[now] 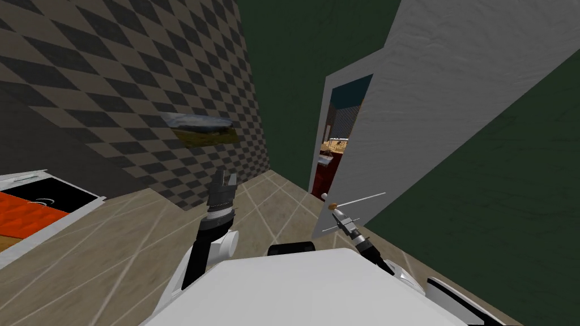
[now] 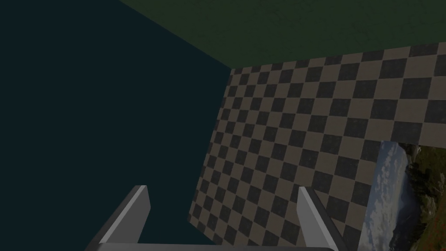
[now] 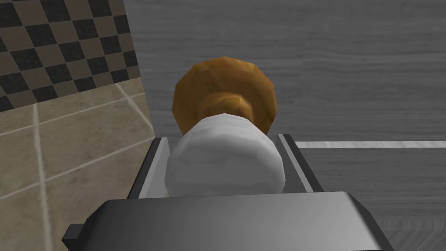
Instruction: Pull the door open
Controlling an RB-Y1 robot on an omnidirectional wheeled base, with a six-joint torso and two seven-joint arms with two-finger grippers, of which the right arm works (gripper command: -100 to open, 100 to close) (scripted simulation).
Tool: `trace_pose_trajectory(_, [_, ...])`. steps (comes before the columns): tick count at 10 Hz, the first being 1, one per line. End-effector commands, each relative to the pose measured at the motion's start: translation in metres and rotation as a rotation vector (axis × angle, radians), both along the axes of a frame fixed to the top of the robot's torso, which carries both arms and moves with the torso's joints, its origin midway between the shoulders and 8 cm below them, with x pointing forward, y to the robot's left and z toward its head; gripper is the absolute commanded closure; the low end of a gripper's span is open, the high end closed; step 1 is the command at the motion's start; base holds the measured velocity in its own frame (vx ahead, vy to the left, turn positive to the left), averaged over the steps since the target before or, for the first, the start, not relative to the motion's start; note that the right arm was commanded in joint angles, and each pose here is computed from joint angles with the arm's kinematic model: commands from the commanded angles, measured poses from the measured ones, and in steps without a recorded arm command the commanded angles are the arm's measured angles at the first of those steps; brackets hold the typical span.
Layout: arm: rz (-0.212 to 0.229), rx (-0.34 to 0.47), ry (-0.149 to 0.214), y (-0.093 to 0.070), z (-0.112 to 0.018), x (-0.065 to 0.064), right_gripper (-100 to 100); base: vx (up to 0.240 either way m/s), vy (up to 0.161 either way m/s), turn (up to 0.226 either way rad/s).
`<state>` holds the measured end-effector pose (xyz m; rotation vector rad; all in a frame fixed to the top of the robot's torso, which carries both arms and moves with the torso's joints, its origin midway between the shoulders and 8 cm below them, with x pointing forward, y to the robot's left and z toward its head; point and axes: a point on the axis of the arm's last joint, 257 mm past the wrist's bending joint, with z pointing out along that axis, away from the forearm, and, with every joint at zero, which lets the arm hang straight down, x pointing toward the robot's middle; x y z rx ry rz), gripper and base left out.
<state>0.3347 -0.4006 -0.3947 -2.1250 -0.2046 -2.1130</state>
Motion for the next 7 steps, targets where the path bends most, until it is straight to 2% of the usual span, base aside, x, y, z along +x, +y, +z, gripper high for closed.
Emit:
trace_pose_trajectory(1, [0.006, -0.001, -0.005, -0.0025, 0.0025, -0.0065, 100, -0.205, -0.090, 0.148])
trace_pose_trajectory(4, [0.011, -0.001, 0.000, -0.0012, 0.0011, -0.0106, 100, -0.143, -0.047, 0.096])
trace_pose_trajectory(7, [0.013, -0.001, -0.002, -0.0024, 0.0014, -0.0132, 100, -0.179, -0.077, 0.171])
